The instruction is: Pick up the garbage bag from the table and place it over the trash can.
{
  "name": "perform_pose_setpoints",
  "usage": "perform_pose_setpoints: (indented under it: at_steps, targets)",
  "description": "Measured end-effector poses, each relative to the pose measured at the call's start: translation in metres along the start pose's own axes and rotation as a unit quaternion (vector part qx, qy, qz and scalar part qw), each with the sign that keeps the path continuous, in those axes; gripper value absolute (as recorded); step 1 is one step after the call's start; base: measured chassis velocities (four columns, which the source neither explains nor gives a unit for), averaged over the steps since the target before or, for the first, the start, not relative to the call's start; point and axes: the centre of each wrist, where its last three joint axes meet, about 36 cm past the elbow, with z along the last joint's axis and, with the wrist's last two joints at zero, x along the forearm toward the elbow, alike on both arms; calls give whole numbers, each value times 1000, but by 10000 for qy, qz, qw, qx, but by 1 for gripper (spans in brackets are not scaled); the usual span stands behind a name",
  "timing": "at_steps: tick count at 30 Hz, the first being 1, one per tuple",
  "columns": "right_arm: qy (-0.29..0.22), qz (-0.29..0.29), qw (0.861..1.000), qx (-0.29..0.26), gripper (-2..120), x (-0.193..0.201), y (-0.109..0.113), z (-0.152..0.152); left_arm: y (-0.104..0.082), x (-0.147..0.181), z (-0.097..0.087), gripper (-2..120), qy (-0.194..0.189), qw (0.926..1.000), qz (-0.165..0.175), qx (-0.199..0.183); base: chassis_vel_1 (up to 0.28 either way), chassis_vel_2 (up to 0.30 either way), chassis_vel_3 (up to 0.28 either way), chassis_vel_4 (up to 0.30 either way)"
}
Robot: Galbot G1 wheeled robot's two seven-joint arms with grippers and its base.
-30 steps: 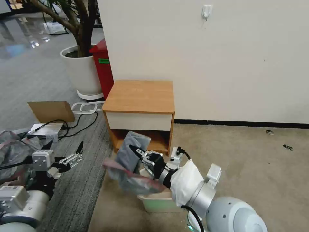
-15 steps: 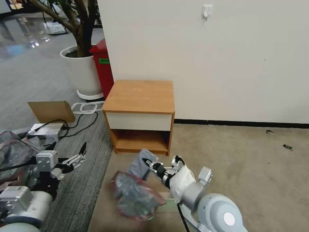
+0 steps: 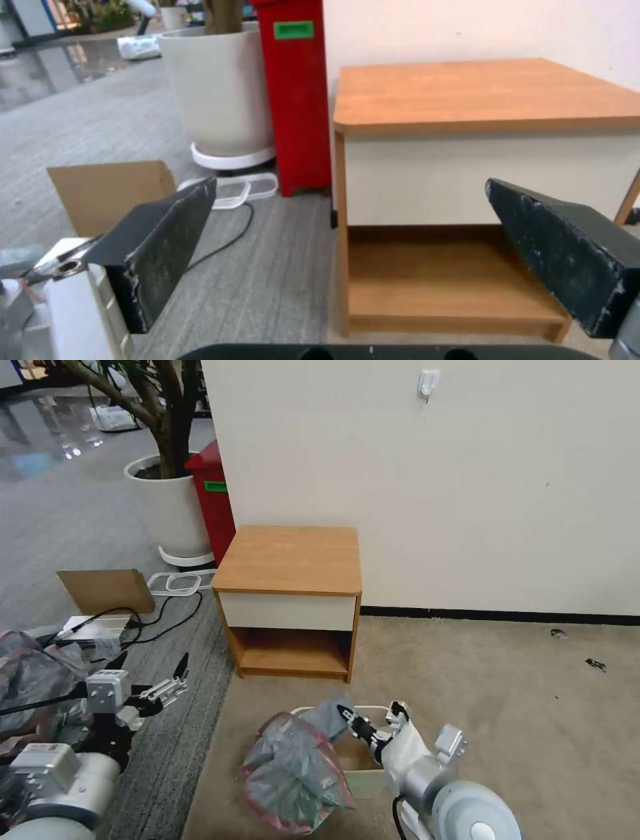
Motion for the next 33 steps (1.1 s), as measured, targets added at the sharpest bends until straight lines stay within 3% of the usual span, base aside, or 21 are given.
perform_pose_setpoints:
  at_steps: [10,13,16,18,20,23,25,29,32,33]
  targets:
    - [-203,364,9988,248,0,9,-11,7,-3,-2,0,100,-34,10000,63,38,0,0,0,0]
    - [-312,704,9961,441,2,10,-13,21,-6,-3,0,100,-52,9999,91,79,0,0,0,0]
    - [-373,894,9940,513,10,9,-12,26,-6,-3,0,100,-56,9999,96,87,0,0,0,0]
    - [-438,1022,9921,582,22,10,-12,28,-6,-3,0,100,-46,9999,106,79,0,0,0,0]
    - [-453,1032,9919,593,24,11,-11,29,-6,-3,0,100,-42,9999,110,74,0,0,0,0]
    - [-613,1034,9906,658,39,22,-4,22,-7,-4,0,100,39,9998,165,59,0,0,0,0]
    - [-647,1028,9903,670,43,24,-2,21,-8,-4,0,100,73,9998,190,62,0,0,0,0]
    - [-803,963,9894,734,57,32,4,16,-13,-6,1,100,220,9991,351,56,0,0,0,0]
    - [-965,937,9876,808,73,33,7,12,-20,-11,-1,100,349,9968,723,-45,0,0,0,0]
    - [-965,937,9876,808,73,33,7,12,-20,-11,-1,100,349,9968,723,-45,0,0,0,0]
